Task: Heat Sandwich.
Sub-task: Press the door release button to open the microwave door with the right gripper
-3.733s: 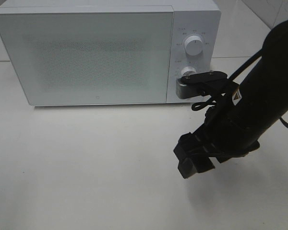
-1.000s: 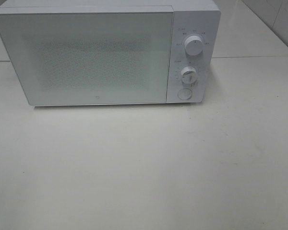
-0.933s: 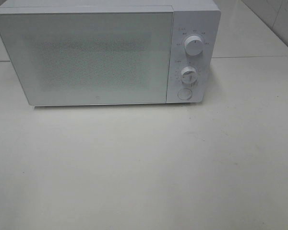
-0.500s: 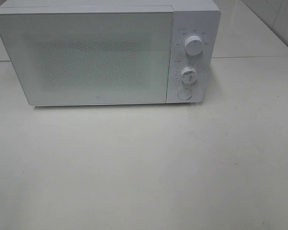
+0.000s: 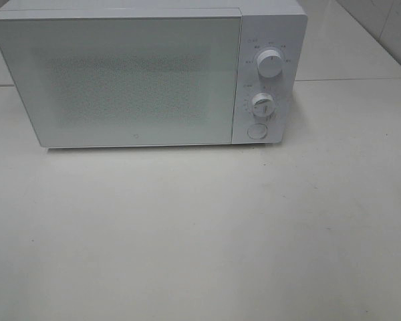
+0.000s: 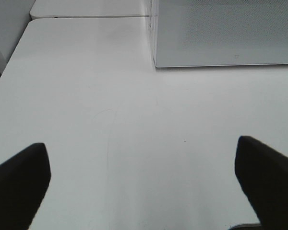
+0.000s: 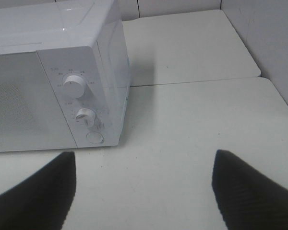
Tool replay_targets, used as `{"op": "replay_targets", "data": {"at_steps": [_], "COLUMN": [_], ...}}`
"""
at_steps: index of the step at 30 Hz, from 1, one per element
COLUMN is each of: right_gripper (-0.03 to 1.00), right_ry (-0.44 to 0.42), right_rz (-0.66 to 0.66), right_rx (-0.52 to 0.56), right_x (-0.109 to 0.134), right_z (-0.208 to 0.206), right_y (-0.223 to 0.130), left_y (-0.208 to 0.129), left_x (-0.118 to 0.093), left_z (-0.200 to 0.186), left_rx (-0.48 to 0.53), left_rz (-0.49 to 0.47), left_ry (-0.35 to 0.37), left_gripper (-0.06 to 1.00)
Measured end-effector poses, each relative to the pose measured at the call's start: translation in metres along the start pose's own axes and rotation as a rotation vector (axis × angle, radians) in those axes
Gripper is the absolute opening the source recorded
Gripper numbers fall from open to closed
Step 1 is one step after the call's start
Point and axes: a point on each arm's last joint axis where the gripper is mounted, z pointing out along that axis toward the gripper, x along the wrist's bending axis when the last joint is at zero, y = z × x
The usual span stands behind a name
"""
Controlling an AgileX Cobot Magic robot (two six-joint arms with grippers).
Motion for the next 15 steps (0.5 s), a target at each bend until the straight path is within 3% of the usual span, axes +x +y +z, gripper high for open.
{"op": "replay_targets", "data": {"at_steps": [15], "right_gripper": [0.76], "right_ry": [-0.014], "right_rz": [0.008], "right_rx": [-0.012], "right_x": [-0.001], "right_z": [0.056], "right_y": [0.019], "left_y": [0.0], "left_x": [0.0], "left_z": [0.0], "left_rx": [0.0], "left_rz": [0.0], "left_ry": [0.0], "left_gripper": [0.99]}}
